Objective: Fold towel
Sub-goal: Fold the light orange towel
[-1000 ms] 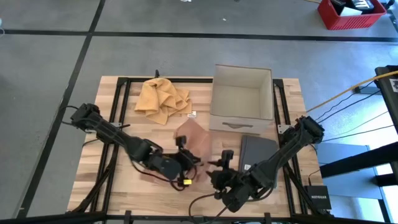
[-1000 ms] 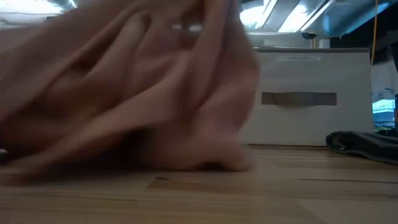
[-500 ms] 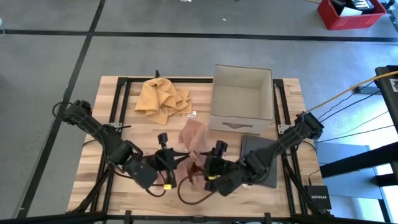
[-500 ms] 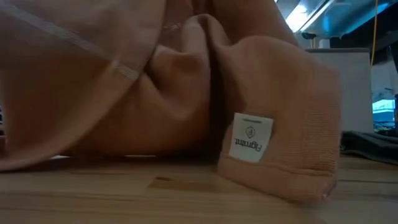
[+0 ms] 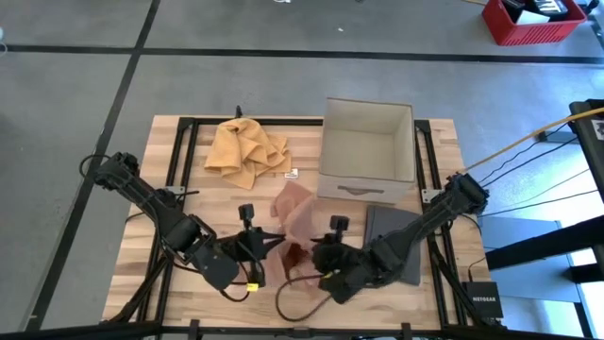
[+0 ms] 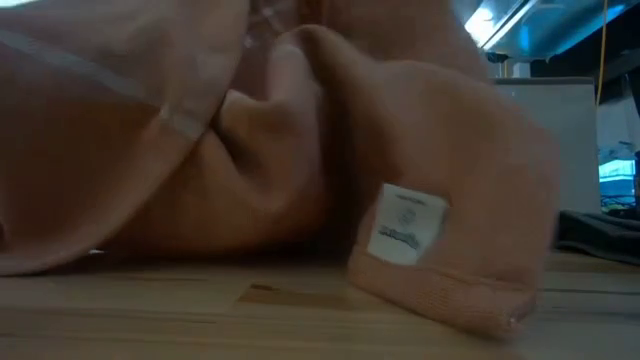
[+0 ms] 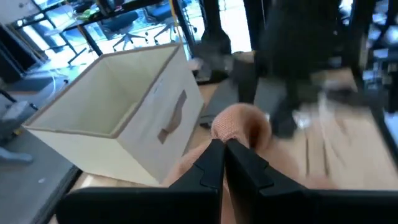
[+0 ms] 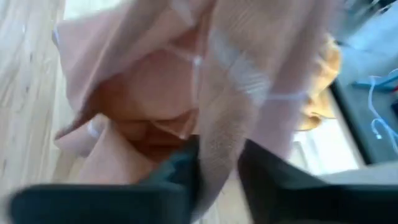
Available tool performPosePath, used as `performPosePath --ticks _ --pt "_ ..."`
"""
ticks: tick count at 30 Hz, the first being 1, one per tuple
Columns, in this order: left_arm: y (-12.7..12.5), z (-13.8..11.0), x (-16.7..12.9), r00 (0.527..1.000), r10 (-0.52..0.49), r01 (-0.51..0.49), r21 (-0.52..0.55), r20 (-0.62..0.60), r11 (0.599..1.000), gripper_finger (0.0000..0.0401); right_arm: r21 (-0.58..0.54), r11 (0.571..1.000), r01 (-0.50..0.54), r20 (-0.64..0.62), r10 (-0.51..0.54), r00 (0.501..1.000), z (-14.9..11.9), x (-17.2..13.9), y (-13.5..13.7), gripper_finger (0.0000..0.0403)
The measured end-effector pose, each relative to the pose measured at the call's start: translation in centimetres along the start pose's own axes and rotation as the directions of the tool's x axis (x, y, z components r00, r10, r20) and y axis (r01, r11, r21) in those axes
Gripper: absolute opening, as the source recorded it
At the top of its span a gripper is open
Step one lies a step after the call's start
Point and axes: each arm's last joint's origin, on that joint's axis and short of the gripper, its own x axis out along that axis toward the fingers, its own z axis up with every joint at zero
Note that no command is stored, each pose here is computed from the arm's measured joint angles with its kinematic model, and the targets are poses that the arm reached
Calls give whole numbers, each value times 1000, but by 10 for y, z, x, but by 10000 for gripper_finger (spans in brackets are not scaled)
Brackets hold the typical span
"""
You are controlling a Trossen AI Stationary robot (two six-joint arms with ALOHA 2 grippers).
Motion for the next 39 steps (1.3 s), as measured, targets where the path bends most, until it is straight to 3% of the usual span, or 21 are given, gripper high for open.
performPosePath --ticks 1,3,6,11,17,25,28,31,34,37,39 --pt "-1 -2 -2 1000 -6 6 32 -11 999 7 4 1000 14 25 -14 1000 3 -9 -2 39" --pt "-3 -7 -5 999 -26 30 80 -43 996 7 7 998 57 80 -58 995 6 -25 -5 14" --pt "-5 -16 -10 991 -63 78 127 -116 989 7 21 995 99 139 -101 985 5 -38 -2 22" --pt "-4 -28 -11 977 -59 84 117 -205 990 8 54 996 77 175 -85 981 10 -44 -2 5" --pt "-3 -40 -10 965 -33 58 89 -262 994 11 72 997 -32 146 21 989 13 -38 -2 5" --pt "7 -58 -7 914 81 -69 45 -398 997 94 110 982 -153 69 146 987 9 -5 -3 3" --pt "2 -59 -1 911 52 -56 2 -410 998 125 131 970 -203 33 200 979 2 18 -7 2" --pt "-9 -51 5 932 -50 46 -17 -359 999 141 157 936 -315 32 314 949 -3 41 -11 2" --pt "-25 -50 17 942 -101 121 41 -321 992 145 168 858 -485 109 473 874 -3 60 -12 1" --pt "-41 -62 32 909 -152 197 78 -389 977 142 152 777 -612 161 591 790 -8 73 -14 1" --pt "-51 -74 40 874 -169 226 73 -456 971 139 153 744 -650 203 620 758 -12 84 -15 1"
